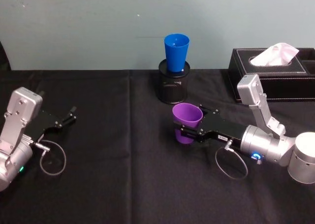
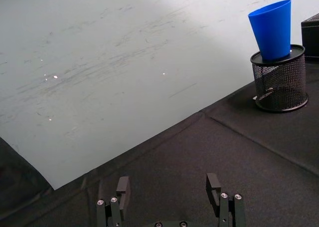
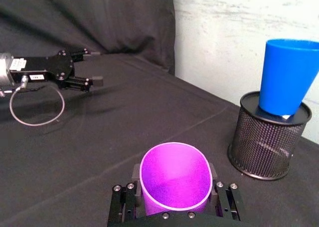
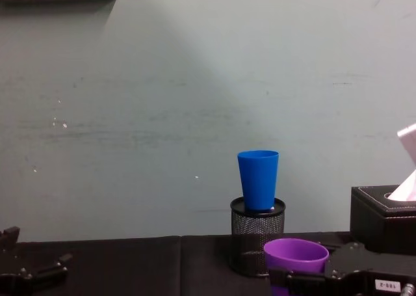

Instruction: Pick up one cup with a gripper and tap it against the other cup.

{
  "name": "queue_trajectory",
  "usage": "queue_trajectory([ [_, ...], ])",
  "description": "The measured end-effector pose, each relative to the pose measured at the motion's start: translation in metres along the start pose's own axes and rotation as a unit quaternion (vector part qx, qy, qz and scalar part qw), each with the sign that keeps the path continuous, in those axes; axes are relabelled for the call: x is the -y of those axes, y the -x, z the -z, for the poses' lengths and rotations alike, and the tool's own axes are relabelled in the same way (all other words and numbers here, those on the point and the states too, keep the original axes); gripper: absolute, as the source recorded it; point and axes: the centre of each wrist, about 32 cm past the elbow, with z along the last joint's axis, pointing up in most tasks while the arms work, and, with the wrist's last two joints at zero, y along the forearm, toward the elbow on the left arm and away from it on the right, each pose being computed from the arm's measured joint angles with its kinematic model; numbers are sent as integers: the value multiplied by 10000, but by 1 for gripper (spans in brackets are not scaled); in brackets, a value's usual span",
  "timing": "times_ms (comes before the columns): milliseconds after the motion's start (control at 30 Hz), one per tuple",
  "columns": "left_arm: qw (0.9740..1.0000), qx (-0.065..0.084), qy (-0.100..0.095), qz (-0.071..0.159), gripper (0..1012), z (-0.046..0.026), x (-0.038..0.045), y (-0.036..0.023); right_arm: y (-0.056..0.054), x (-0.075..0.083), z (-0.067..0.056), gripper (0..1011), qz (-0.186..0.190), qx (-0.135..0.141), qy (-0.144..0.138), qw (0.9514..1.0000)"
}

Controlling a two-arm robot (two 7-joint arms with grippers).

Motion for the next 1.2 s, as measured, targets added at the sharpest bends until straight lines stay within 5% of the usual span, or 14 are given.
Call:
queue_trajectory([
  [1200,10000,0,0,0,1000,0,0,0,-9,-46,106,726,-82,-76,164,9998],
])
